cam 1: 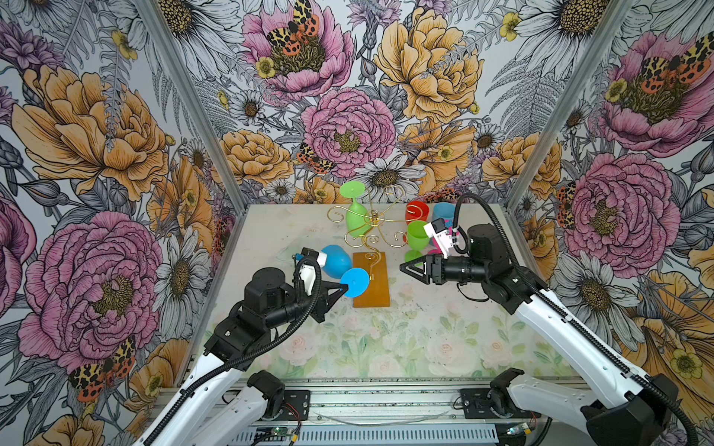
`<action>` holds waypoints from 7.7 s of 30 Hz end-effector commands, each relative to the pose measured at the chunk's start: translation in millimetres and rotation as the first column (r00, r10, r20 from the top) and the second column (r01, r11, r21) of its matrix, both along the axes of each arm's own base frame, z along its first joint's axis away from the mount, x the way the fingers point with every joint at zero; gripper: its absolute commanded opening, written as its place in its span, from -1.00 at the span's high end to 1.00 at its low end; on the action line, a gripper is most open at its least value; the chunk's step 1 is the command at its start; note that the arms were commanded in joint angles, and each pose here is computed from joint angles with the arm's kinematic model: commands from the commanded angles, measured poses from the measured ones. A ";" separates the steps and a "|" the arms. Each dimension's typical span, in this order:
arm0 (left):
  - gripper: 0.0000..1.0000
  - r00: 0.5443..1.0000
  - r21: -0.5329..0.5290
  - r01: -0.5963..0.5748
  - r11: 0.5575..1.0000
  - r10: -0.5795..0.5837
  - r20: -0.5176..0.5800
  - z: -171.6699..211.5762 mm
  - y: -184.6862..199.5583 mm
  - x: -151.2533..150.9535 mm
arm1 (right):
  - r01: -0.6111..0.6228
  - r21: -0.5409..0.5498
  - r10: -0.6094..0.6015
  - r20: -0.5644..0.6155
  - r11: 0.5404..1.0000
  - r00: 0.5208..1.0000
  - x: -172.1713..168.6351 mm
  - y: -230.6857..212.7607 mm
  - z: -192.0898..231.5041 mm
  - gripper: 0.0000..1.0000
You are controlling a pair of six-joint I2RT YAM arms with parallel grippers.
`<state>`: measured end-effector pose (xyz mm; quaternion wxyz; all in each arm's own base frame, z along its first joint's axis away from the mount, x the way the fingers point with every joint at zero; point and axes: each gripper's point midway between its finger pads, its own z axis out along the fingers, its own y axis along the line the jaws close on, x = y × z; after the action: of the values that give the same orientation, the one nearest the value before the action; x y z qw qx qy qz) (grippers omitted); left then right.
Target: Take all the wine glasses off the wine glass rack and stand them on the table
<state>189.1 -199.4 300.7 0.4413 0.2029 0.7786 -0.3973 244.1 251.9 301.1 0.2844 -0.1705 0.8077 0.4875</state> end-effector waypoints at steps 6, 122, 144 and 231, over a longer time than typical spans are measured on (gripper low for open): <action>1.00 0.959 0.256 -0.083 0.963 0.007 0.283 4.6 7.5 -4.1 | 0.097 -0.132 -0.111 -0.098 0.986 0.989 21.1 -11.4 -29.1 -0.33; 0.69 0.297 0.765 -0.609 0.209 -0.835 0.464 -102.7 -34.4 -19.9 | -0.065 -0.148 0.033 -0.210 0.987 0.977 0.9 -0.2 -30.3 0.97; -0.18 0.515 0.647 -0.459 0.608 -0.411 0.752 -47.1 -45.0 -21.9 | 0.215 -0.336 -0.250 -0.064 0.917 0.966 30.8 -67.2 -38.3 1.00; -0.97 0.758 0.243 -0.650 0.720 0.639 0.134 -36.7 118.3 107.8 | 0.400 -0.707 -0.449 0.130 0.583 0.884 146.6 -103.2 -111.4 0.31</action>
<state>294.0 -73.6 244.4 0.5262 -0.0132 0.8481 -0.0603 385.0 138.8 167.0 0.2497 -0.0507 0.9664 0.0326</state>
